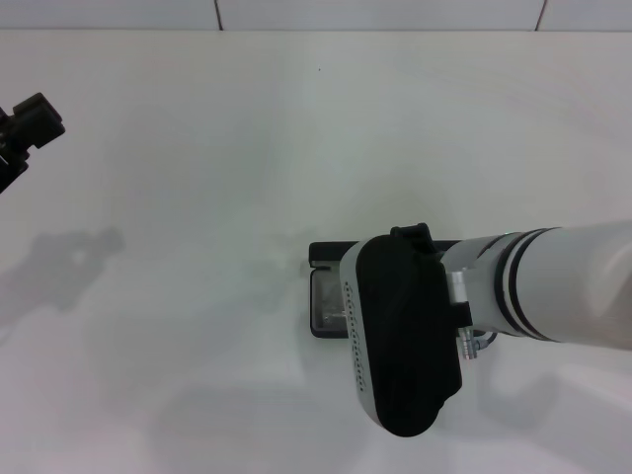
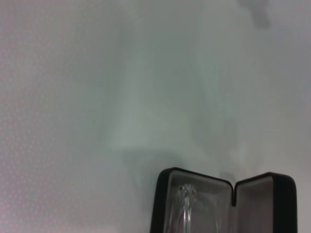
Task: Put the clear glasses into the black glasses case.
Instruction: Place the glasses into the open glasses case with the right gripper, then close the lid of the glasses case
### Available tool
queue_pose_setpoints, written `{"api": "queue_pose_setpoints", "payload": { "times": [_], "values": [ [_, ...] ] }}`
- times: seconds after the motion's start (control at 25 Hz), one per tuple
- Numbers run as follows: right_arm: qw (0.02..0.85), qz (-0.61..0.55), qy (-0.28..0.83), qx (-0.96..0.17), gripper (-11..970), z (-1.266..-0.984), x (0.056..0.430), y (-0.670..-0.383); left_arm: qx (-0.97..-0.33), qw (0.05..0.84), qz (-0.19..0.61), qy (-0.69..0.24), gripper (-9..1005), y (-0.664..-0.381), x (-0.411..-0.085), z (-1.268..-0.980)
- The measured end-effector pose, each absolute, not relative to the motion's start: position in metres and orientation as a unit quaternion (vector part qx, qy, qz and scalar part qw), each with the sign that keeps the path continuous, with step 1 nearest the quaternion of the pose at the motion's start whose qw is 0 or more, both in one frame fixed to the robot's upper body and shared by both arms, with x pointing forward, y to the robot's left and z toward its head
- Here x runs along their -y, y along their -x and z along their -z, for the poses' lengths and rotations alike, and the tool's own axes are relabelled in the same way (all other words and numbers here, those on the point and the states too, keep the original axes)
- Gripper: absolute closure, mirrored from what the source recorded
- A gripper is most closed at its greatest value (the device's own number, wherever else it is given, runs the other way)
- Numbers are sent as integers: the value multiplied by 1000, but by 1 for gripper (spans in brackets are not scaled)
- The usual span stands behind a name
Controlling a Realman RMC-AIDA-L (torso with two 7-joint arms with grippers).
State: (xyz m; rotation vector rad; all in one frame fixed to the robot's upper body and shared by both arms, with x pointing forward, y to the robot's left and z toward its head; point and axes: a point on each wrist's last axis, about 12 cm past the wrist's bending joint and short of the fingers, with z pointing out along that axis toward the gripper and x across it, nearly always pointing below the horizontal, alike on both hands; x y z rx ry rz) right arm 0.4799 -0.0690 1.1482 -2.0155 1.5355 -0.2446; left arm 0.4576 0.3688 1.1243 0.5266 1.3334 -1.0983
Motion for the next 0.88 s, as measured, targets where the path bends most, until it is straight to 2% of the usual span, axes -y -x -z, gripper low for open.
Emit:
{"api": "queue_pose_setpoints", "payload": {
  "times": [0.52,0.88],
  "values": [
    [286,67,750,-592,637,-1150,71,-478,-580,617,481,-227,874,-454,-369,-1123],
    [288,43,751,-592,638,-1159,69,-466,-577,617,484,-229,873,-453,-369,-1124]
  ]
}}
